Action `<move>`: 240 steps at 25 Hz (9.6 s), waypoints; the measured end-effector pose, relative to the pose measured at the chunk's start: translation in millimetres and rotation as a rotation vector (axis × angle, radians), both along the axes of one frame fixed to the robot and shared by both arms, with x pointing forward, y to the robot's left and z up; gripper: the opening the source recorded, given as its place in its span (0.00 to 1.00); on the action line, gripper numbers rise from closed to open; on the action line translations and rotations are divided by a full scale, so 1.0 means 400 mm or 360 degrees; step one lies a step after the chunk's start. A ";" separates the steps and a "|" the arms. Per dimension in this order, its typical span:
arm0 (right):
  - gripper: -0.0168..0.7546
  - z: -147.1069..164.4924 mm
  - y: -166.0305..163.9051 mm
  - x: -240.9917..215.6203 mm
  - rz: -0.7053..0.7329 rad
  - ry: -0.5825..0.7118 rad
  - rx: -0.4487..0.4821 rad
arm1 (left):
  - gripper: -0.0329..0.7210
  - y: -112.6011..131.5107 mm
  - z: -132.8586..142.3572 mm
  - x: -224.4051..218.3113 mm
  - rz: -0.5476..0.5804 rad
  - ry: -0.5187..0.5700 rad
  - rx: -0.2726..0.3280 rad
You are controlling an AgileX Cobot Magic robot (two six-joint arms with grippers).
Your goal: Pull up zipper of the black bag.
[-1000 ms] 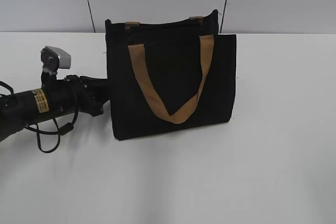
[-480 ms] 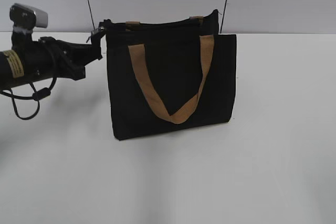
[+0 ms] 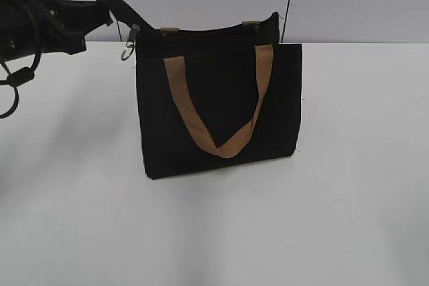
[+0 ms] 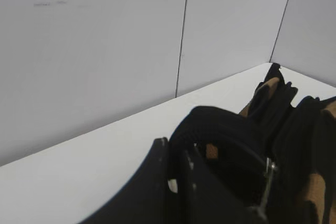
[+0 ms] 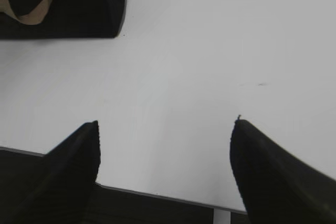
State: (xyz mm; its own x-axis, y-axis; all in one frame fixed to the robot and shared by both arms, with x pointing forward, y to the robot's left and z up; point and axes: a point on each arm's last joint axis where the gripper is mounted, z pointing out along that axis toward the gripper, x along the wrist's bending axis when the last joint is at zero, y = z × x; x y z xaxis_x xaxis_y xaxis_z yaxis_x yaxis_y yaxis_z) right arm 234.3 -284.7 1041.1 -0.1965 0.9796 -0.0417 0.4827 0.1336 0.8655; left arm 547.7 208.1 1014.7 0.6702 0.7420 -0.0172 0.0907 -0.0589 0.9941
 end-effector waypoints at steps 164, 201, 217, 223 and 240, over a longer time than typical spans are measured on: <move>0.00 -0.002 0.253 0.998 0.0803 0.0611 0.0750 | 0.05 0.030 -0.054 0.028 0.0600 0.0704 0.0195; 0.78 0.154 0.181 0.667 0.0852 0.0774 0.0067 | 0.74 0.009 0.165 -0.282 0.0803 0.1062 0.0306; 0.78 0.159 0.099 0.197 0.0758 0.0334 0.0144 | 0.72 0.178 0.262 -0.644 0.0539 0.0818 0.0339; 0.78 0.120 0.052 0.071 0.0565 0.0278 0.0084 | 0.72 0.218 0.194 -0.743 0.0456 0.0736 0.0268; 0.78 -0.003 -0.014 -0.008 0.0206 0.0032 -0.0042 | 0.70 0.248 0.120 -0.794 0.0430 0.0484 0.0227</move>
